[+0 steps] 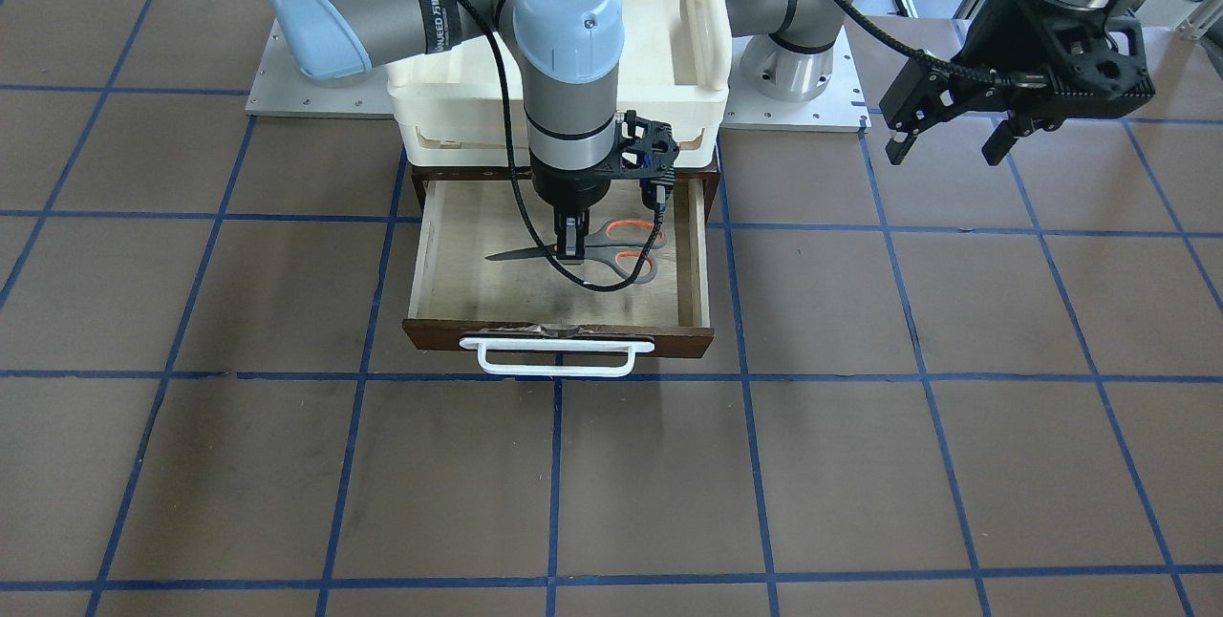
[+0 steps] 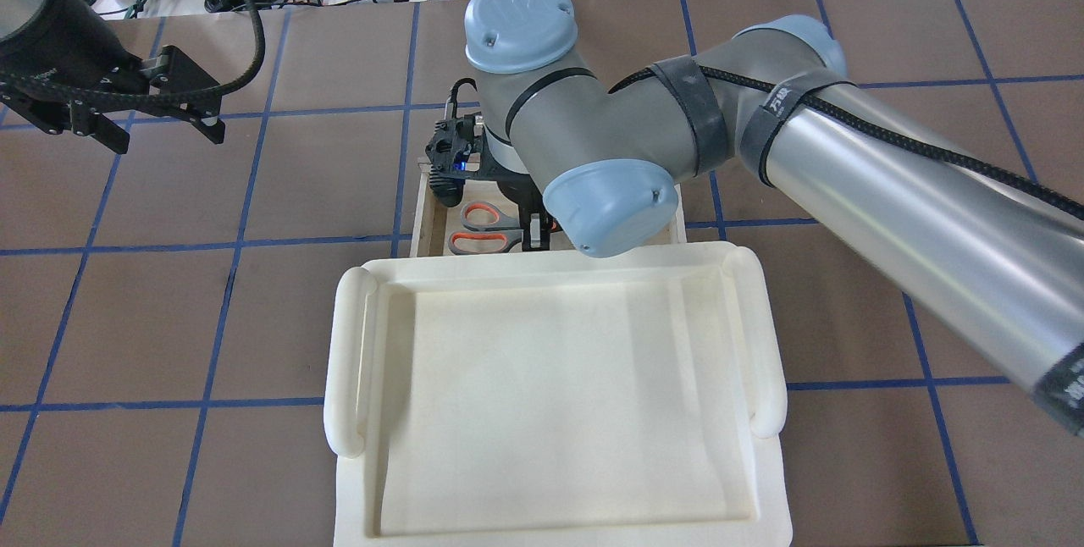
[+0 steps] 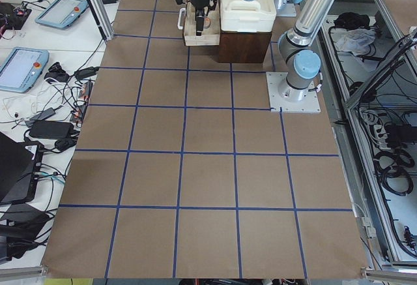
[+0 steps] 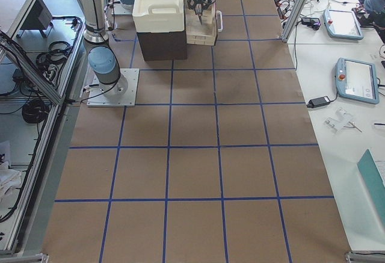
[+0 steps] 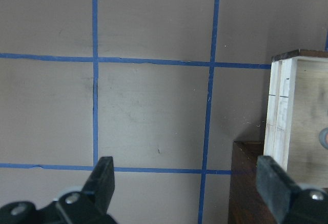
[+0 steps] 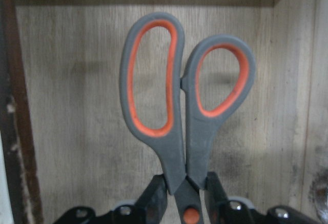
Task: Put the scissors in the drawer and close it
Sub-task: 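Lower the scissors into the drawer and open the right gripper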
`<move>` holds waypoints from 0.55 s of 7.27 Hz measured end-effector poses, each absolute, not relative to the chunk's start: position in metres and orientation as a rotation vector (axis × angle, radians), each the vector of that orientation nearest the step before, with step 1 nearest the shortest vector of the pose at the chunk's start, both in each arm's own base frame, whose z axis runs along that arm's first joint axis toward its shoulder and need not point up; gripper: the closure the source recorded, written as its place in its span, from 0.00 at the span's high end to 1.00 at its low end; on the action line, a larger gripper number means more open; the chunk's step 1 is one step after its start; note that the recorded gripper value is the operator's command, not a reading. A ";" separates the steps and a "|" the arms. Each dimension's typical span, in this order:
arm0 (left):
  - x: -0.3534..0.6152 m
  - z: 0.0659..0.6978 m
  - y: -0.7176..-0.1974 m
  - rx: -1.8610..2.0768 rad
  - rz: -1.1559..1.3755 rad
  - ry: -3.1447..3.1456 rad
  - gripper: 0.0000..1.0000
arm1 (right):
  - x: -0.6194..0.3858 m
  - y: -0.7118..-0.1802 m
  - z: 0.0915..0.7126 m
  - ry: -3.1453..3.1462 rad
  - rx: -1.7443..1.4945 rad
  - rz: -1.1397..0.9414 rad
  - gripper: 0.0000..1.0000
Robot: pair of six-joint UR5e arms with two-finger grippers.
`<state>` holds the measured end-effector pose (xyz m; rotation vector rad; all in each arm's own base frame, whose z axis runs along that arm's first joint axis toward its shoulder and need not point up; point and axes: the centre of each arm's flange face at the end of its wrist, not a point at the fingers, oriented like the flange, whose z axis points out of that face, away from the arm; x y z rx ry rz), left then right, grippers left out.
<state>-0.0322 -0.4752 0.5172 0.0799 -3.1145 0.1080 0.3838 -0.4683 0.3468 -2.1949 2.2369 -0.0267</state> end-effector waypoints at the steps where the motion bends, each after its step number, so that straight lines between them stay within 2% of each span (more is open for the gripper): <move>1: -0.030 0.514 -0.477 0.080 0.098 -3.116 1.00 | 0.385 -0.470 0.349 2.246 -2.194 -0.055 1.00; 4: -0.027 0.510 -0.484 0.090 0.083 -3.117 1.00 | 0.380 -0.474 0.362 2.295 -2.177 -0.117 1.00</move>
